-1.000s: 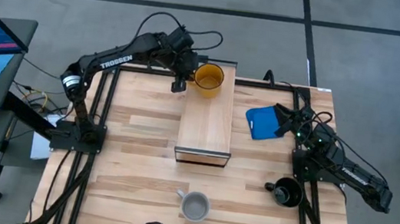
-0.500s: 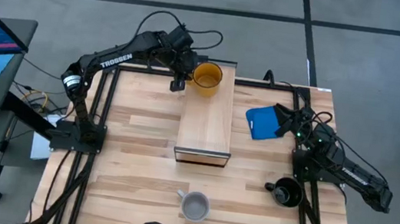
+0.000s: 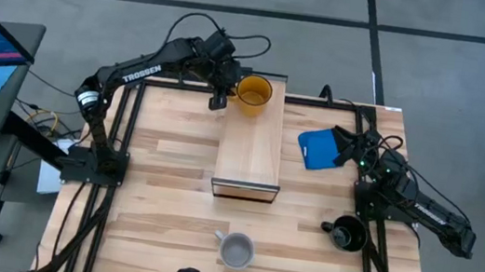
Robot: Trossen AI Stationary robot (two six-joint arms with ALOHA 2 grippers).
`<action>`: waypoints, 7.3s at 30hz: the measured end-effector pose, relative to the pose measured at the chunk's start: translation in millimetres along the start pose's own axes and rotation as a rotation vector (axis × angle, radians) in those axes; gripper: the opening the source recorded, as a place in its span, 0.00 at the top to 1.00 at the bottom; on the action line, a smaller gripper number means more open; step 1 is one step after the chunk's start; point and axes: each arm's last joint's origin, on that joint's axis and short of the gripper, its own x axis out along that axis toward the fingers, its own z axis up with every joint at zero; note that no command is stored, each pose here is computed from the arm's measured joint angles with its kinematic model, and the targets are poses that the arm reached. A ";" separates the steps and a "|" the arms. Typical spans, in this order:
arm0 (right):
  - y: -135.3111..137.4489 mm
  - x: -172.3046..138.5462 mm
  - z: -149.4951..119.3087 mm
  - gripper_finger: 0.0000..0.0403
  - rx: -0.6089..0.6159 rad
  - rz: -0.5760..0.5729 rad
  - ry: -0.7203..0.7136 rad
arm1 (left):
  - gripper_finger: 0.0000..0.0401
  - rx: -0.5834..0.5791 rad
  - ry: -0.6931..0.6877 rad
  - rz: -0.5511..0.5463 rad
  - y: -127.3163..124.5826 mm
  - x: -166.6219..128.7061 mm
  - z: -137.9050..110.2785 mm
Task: Stack small to large cups/mugs on shelf
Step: Put the yellow mug on the shelf, then put the gray mug on the shelf
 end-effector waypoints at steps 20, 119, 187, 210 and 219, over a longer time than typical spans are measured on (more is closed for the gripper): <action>0.0 0.0 0.0 0.68 0.000 0.000 0.000 | 0.73 -0.015 0.051 0.085 -0.6 6.7 1.5; 0.0 0.0 0.0 0.68 -0.001 0.000 0.000 | 0.36 -0.221 0.416 0.244 -7.7 1.6 -25.0; -0.9 -0.1 -2.0 0.68 0.028 -0.009 0.021 | 0.36 0.189 -0.068 -0.584 -333.5 8.2 -22.9; -0.9 -0.1 -2.1 0.68 0.029 -0.010 0.023 | 0.36 0.155 -0.073 -0.652 -345.0 2.2 -23.0; -1.0 -0.1 -2.3 0.68 0.029 -0.010 0.025 | 0.36 0.160 -0.098 -0.566 -345.7 2.5 -22.1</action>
